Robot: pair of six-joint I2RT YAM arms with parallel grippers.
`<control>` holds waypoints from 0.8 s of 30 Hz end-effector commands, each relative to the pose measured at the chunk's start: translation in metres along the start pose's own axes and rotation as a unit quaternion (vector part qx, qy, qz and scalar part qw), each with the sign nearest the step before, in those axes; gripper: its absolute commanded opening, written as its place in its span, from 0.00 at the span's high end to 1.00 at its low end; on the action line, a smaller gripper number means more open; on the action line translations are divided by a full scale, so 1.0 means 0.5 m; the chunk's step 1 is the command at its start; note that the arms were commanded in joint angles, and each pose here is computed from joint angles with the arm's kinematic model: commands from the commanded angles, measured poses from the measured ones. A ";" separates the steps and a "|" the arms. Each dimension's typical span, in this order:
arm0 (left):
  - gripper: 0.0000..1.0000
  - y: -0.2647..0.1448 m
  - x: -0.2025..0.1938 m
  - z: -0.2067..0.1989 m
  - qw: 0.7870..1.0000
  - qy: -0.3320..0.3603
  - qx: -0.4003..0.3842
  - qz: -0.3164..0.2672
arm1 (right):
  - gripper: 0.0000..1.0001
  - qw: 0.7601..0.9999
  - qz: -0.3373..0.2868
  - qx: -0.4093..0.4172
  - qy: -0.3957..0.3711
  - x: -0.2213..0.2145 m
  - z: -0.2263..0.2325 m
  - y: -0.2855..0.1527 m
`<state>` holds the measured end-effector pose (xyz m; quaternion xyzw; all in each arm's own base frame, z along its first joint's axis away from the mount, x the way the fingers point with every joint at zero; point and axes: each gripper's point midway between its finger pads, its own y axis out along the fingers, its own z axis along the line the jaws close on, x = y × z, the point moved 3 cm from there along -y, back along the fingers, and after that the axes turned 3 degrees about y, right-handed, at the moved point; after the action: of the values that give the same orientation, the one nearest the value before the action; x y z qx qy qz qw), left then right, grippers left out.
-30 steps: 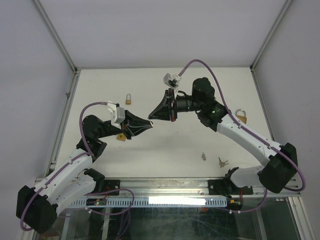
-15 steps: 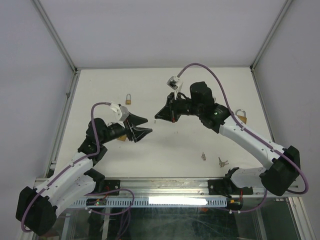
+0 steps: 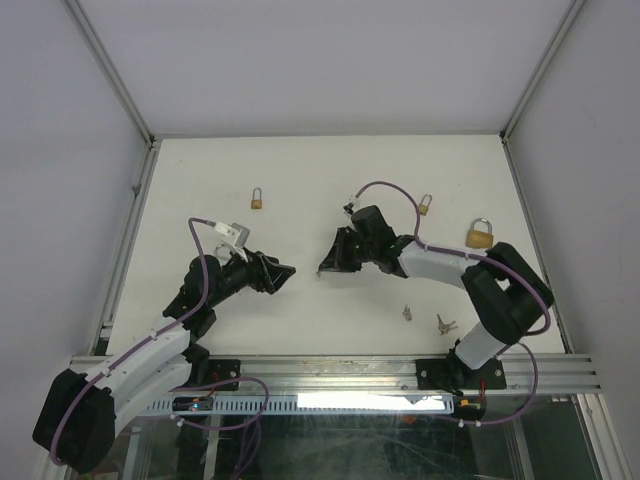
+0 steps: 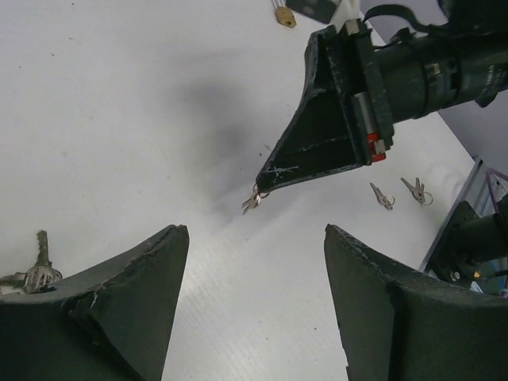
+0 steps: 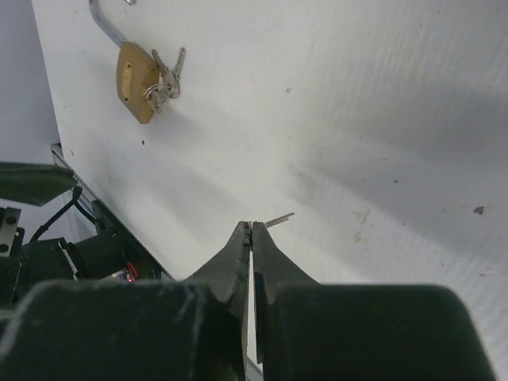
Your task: Unlock with the key
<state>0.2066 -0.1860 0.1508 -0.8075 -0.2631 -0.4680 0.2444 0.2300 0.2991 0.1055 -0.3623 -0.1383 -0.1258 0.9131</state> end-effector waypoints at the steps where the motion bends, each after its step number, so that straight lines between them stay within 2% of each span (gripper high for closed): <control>1: 0.30 -0.004 0.021 0.004 0.999 -0.019 0.012 -0.050 | 1.00 0.997 -0.010 0.061 0.055 0.019 0.040 0.046; 5: 0.28 -0.009 0.014 0.015 0.998 -0.021 0.026 -0.055 | 1.00 0.997 0.007 0.008 0.071 -0.003 -0.019 0.065; 10: 0.28 -0.010 0.026 0.013 0.997 -0.010 0.022 -0.071 | 1.00 0.996 0.015 -0.086 0.035 -0.021 -0.087 0.037; 12: 0.28 -0.010 0.024 0.013 0.997 -0.011 0.022 -0.070 | 0.93 0.993 0.016 -0.116 0.023 -0.026 -0.107 0.019; 16: 0.28 -0.010 0.022 0.014 0.997 -0.015 0.023 -0.070 | 0.65 0.990 0.026 -0.142 0.000 -0.024 -0.119 -0.009; 20: 0.27 -0.011 0.025 0.014 0.997 -0.015 0.025 -0.076 | 0.58 0.985 0.056 -0.151 -0.062 -0.009 -0.102 -0.033; 24: 0.27 -0.012 0.029 0.014 0.996 -0.019 0.026 -0.082 | 0.58 0.960 0.137 -0.186 -0.157 -0.014 -0.094 -0.038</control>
<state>0.2089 -0.1755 0.1450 -0.7972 -0.3155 -0.4521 0.2461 0.2208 0.2541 0.0680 -0.5183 -0.1248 -0.0529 0.8444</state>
